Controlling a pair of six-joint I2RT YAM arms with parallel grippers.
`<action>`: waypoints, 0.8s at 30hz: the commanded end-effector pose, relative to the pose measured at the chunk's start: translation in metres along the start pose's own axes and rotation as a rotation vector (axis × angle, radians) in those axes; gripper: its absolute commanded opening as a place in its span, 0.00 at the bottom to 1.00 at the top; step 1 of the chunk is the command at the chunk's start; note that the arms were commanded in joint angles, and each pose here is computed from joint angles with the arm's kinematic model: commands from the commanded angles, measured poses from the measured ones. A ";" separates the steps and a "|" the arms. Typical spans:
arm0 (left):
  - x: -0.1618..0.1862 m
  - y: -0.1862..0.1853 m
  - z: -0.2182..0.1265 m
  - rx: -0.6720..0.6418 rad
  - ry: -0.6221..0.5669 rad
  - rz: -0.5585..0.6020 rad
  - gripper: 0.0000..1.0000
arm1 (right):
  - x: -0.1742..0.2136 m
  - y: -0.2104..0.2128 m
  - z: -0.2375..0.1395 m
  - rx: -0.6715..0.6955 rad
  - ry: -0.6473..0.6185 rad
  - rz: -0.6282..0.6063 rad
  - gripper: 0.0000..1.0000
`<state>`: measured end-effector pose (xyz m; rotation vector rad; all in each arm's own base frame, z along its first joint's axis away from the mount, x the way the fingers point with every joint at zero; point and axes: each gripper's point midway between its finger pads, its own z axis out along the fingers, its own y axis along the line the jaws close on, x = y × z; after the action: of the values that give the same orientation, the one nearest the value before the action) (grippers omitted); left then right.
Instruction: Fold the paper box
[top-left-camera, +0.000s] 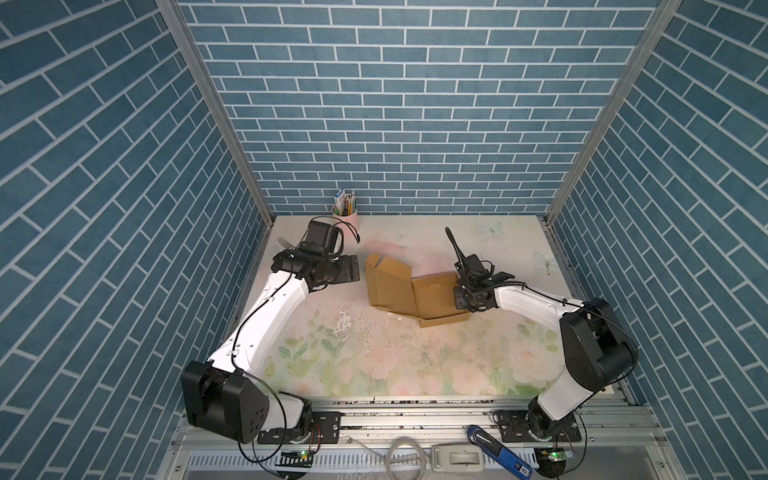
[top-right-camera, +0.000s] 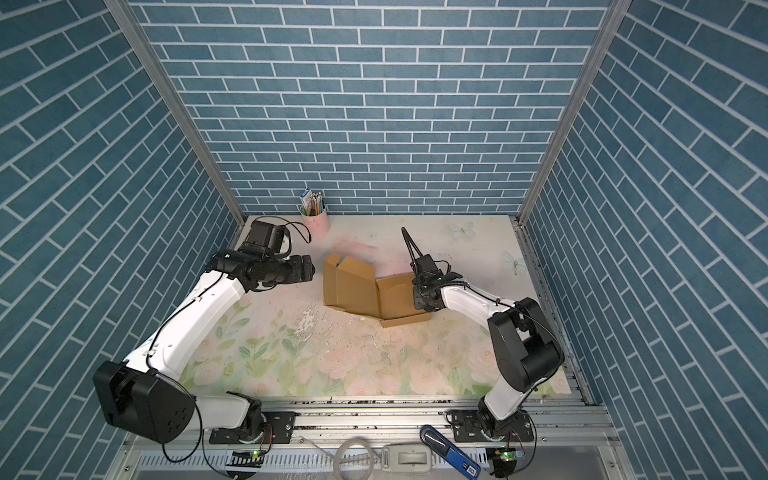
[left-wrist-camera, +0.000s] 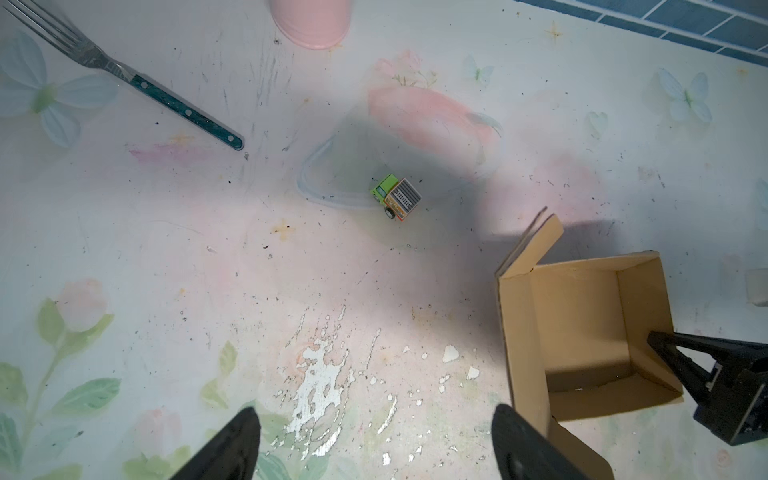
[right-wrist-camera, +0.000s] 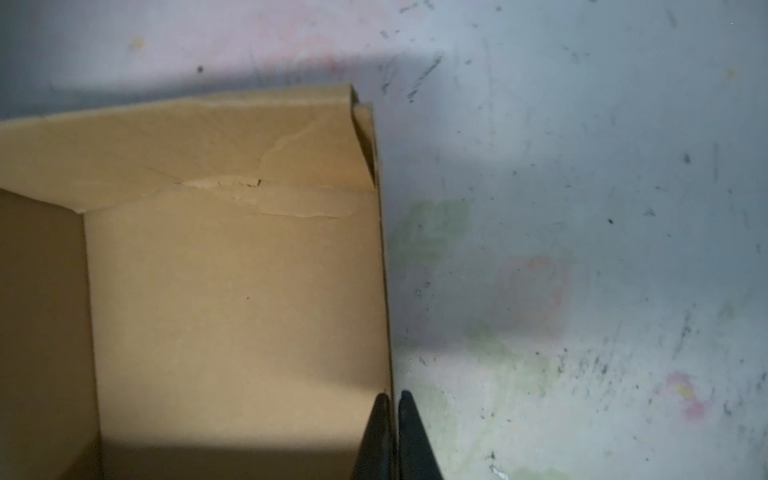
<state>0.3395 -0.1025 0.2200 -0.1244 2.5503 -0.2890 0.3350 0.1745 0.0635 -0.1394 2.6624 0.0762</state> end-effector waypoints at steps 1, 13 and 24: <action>-0.009 -0.001 -0.012 0.006 -0.033 -0.020 0.89 | -0.011 -0.011 -0.010 0.025 -0.089 0.263 0.09; -0.005 -0.009 -0.005 0.054 -0.014 -0.040 0.88 | -0.013 -0.014 -0.010 -0.038 -0.177 0.690 0.11; -0.004 -0.012 0.010 0.065 0.009 -0.049 0.88 | -0.032 0.012 0.011 -0.138 -0.224 0.976 0.10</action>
<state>0.3437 -0.1143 0.2231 -0.1457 2.5411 -0.3827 0.3558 0.1797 0.0628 0.9031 2.3603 0.4545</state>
